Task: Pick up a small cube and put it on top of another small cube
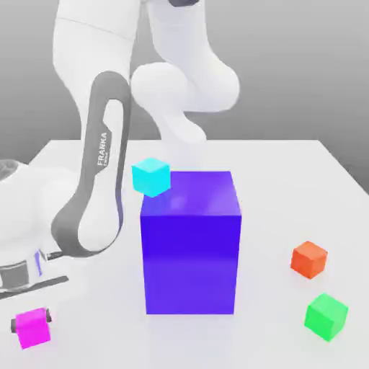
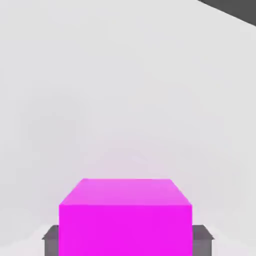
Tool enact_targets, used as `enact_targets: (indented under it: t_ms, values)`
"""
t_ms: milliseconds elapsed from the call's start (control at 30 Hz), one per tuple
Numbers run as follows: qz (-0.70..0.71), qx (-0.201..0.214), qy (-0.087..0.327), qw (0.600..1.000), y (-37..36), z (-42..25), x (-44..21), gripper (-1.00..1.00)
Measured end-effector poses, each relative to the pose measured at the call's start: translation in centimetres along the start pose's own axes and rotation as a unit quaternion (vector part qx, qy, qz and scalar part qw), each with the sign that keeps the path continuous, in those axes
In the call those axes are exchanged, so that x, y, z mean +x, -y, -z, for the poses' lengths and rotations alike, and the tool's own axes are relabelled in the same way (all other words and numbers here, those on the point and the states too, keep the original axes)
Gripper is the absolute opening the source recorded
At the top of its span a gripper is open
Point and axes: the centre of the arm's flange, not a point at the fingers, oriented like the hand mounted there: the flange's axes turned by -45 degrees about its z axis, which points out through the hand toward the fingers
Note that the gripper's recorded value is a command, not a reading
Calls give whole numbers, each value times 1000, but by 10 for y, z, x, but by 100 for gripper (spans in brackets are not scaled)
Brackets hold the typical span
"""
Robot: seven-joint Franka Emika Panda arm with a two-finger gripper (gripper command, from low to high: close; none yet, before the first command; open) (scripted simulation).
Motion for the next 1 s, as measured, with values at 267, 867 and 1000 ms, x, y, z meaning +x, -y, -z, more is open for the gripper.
enact_targets:
  t_ms: [267, 867, 1000]
  values:
    - [33, 7, -1, 999, 31, 58, 36, -100]
    - [367, 2, 2, 930, 452, 58, 192, -100]
    - [377, 1, 1, 926, 465, 50, 192, 100]
